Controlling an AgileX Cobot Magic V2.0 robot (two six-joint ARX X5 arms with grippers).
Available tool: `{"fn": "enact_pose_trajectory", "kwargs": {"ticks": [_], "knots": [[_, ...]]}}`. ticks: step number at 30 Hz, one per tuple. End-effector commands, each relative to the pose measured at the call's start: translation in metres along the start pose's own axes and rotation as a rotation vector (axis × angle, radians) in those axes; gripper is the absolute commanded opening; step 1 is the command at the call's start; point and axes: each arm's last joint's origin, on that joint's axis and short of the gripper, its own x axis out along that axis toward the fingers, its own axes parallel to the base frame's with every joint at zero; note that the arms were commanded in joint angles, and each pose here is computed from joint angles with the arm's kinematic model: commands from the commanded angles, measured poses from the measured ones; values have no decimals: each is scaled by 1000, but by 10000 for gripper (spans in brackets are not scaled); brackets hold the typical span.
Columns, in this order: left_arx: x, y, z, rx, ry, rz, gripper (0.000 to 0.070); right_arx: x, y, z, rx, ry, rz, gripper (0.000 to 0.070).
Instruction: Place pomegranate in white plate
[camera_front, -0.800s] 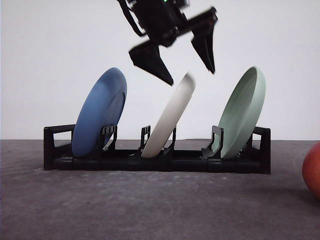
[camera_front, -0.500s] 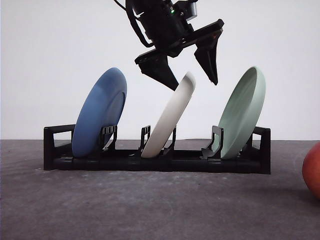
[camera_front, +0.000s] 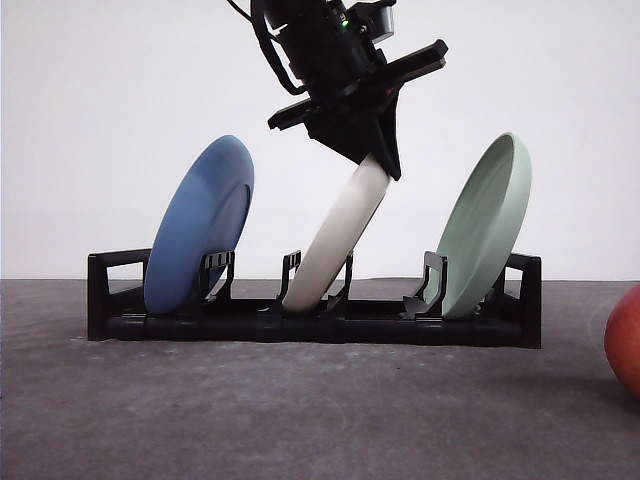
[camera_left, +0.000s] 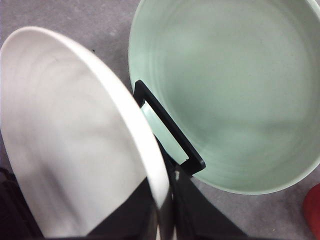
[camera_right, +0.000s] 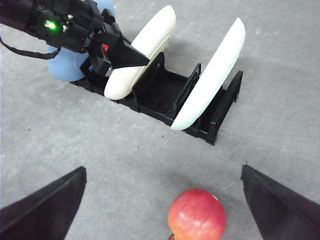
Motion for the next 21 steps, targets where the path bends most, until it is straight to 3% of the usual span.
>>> {"fn": "enact_pose_trajectory", "kwargs": {"ticks": [1,11,21], "knots": [[-11,-6,10,15,-50,-13,3,-2,1,4,-2,-13,3,630],[-55,-8,21,19,-140,-22,3,-2,1,4,-2,-14,4,630],[-143,-28,21,87,-240,-67,4,-2,1,4,-2,-14,6,630]]}}
